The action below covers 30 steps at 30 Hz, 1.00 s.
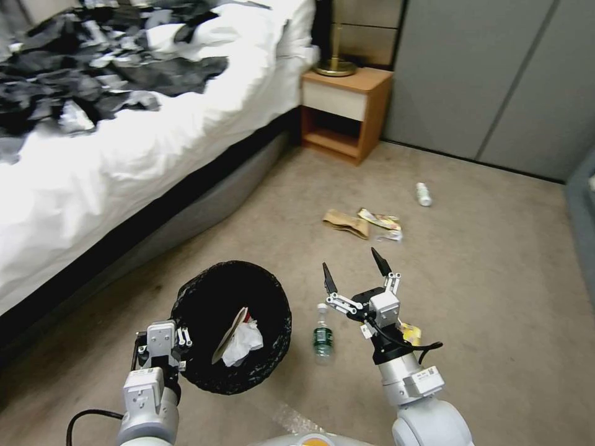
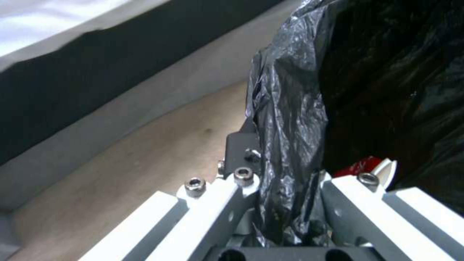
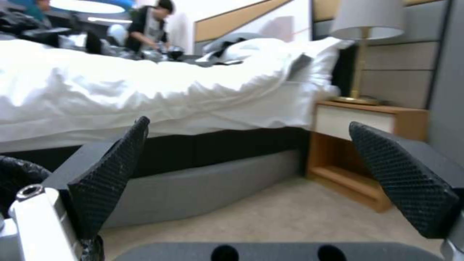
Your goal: Pick up the trash bin, then pick up the garbage from the floor and place it into the trash bin.
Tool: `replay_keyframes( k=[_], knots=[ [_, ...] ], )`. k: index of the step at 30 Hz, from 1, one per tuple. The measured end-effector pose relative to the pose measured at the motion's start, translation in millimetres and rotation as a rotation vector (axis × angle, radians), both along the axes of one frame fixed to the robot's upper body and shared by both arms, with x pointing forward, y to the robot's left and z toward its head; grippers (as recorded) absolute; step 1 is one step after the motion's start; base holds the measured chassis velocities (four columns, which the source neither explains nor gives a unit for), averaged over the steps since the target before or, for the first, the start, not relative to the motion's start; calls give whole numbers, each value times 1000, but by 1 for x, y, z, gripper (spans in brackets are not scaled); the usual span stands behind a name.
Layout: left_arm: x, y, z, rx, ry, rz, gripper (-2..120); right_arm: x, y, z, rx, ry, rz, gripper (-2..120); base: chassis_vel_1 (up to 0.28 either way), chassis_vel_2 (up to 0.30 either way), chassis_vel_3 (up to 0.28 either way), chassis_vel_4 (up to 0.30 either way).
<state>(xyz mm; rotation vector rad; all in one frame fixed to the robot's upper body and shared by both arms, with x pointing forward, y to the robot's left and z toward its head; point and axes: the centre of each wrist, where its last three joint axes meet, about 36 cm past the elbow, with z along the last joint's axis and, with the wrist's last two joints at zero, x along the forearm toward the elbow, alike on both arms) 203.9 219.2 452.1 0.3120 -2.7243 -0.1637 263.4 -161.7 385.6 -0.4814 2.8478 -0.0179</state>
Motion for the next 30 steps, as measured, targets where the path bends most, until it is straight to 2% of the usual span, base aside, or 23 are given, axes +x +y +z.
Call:
replay_keyframes(
  k=[13,21,26,27,28,30],
  knots=[
    [2,0,-3,5,-7,-1,1,6,-6,1,-6,-6,-8,100,23,21,26,22],
    [2,-1,-3,6,-6,-4,1,26,-21,9,-46,33,-83,100,0,0,0,0],
    [0,-2,-4,9,-5,-7,1,43,-21,10,-27,125,-109,100,0,0,0,0],
    [-1,-3,-4,11,-4,-9,1,47,-18,10,-9,194,-117,100,0,0,0,0],
    [-1,-3,-4,11,-4,-9,1,47,-18,10,-9,194,-117,100,0,0,0,0],
    [-2,-3,-4,15,-5,-9,1,54,-8,9,31,365,-122,100,0,0,0,0]
  ],
)
